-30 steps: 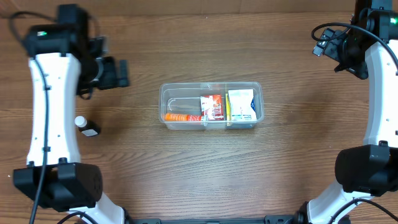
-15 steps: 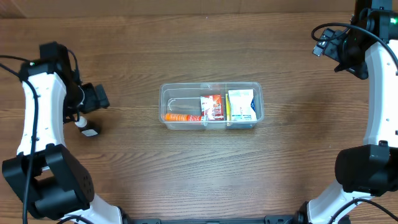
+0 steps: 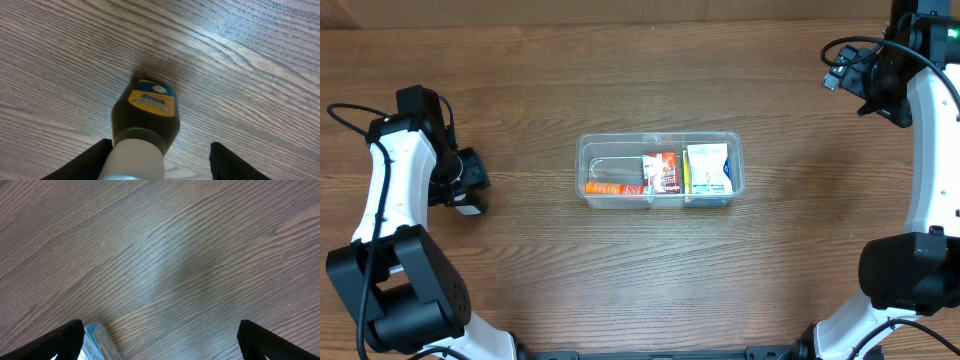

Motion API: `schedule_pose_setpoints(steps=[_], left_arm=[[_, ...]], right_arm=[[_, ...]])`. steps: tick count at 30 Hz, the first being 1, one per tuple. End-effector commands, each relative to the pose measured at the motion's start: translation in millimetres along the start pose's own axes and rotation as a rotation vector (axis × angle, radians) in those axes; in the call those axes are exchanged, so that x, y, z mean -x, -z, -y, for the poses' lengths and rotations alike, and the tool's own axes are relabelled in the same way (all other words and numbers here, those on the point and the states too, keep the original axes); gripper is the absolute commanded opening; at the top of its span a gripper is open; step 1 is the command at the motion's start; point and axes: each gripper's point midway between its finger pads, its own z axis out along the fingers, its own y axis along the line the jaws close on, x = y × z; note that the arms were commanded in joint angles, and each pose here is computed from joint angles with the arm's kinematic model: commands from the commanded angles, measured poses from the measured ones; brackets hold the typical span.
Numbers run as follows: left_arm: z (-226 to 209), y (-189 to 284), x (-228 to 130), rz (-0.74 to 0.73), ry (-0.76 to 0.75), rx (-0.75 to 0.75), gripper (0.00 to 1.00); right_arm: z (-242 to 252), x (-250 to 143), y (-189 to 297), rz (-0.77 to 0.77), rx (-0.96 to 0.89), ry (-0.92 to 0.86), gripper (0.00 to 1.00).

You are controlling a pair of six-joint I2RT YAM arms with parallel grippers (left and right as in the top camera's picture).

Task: Pack container
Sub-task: 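Move the left gripper to the brown bottle and grasp it, then carry the brown bottle into the container's left section and release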

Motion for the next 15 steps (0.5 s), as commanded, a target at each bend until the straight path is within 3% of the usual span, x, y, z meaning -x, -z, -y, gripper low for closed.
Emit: schedule_pose_setpoints(steps=[1,2,3,7,12,15], left_arm=[[-5,2,-1,0.008,0.006,0.013,0.46],[-5,2,0,0.010,0.006,0.012,0.24],[-5,2,0,0.011,0.006,0.012,0.14],[-1,2,1,0.017,0.008,-0.003,0.04],[25,15,14,0.055,-0.015,-0.125,0.05],[53,45,28,0.116,-0.116,-0.193,0.04]], right_arm=[[0,6,16,0.048,0.012,-0.003,1.00],[0,6,16,0.048,0.012,-0.003,1.00],[0,6,16,0.048,0.012,-0.003,1.00],[0,6,16,0.048,0.012,-0.003,1.00],[0,6,16,0.048,0.012,-0.003,1.00],[0,6,16,0.048,0.012,-0.003,1.00]])
